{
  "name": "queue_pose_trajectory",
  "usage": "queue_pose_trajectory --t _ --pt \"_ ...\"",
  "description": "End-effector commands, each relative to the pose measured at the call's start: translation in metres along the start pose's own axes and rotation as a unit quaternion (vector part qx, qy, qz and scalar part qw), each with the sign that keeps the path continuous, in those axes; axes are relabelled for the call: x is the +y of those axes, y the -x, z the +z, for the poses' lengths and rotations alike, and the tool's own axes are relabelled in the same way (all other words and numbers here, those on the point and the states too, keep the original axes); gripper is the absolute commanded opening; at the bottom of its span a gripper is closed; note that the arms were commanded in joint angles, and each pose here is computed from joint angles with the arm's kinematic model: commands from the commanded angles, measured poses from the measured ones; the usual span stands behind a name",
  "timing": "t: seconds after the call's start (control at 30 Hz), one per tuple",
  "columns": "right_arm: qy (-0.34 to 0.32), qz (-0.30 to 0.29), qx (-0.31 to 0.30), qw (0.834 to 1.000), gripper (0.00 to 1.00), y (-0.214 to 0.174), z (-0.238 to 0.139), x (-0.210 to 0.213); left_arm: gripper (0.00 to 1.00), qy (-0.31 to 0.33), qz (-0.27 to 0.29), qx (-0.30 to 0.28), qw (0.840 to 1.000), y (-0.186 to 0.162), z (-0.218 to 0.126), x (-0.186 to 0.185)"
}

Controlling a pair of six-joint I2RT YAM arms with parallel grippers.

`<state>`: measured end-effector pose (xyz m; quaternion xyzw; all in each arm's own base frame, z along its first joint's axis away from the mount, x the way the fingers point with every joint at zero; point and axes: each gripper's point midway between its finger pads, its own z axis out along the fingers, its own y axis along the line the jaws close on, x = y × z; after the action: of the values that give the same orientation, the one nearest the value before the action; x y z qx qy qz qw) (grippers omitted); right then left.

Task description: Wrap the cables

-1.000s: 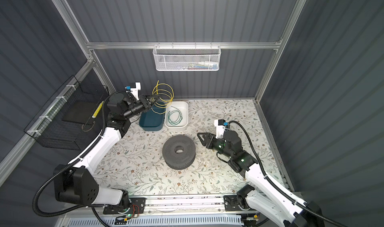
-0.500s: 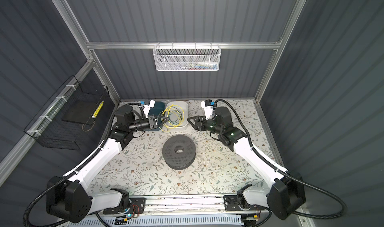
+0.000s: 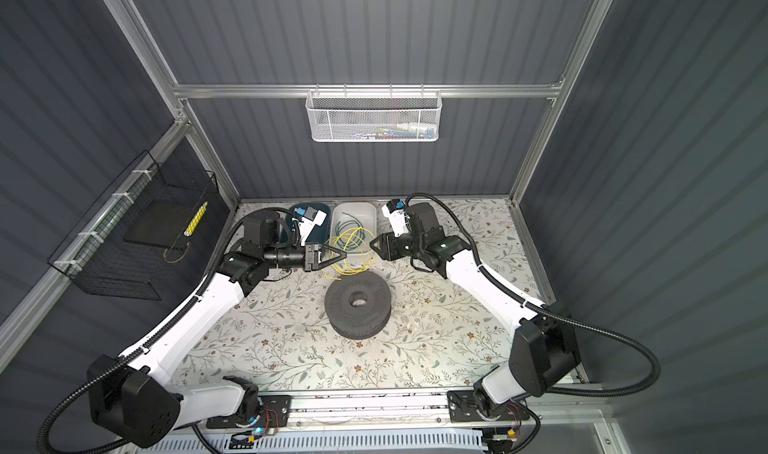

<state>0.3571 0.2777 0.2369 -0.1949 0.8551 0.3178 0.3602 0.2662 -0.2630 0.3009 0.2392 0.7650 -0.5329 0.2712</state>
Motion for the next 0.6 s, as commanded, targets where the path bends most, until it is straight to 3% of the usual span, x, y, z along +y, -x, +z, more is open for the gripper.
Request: queue_pose_trajectory --t 0.0,0.23,0.3,0.4,0.5,0.57 --pt "-0.031 -0.011 -0.011 0.999 0.42 0.005 0.0 -0.009 0.0 -0.022 0.023 0.008 0.999 0.002 -0.002 -0.016" --pt "-0.004 -0.006 -0.02 1.0 0.27 0.013 0.008 -0.001 0.0 -0.029 0.023 0.015 0.999 -0.001 0.0 -0.016" --pt "0.032 -0.002 -0.016 0.999 0.24 0.012 0.009 0.011 0.0 -0.029 0.023 0.015 0.999 -0.001 0.0 -0.016" --pt "0.05 0.007 -0.018 0.999 0.13 0.012 0.011 0.016 0.0 -0.026 0.025 0.014 0.999 -0.001 0.0 -0.015" --pt "0.052 0.019 -0.028 0.998 0.01 0.011 0.009 0.015 0.0 -0.024 0.03 0.008 0.999 0.0 -0.001 -0.015" --pt "0.041 0.029 -0.04 0.998 0.0 0.012 0.005 0.011 0.0 -0.013 0.033 -0.001 0.999 0.004 -0.002 -0.013"
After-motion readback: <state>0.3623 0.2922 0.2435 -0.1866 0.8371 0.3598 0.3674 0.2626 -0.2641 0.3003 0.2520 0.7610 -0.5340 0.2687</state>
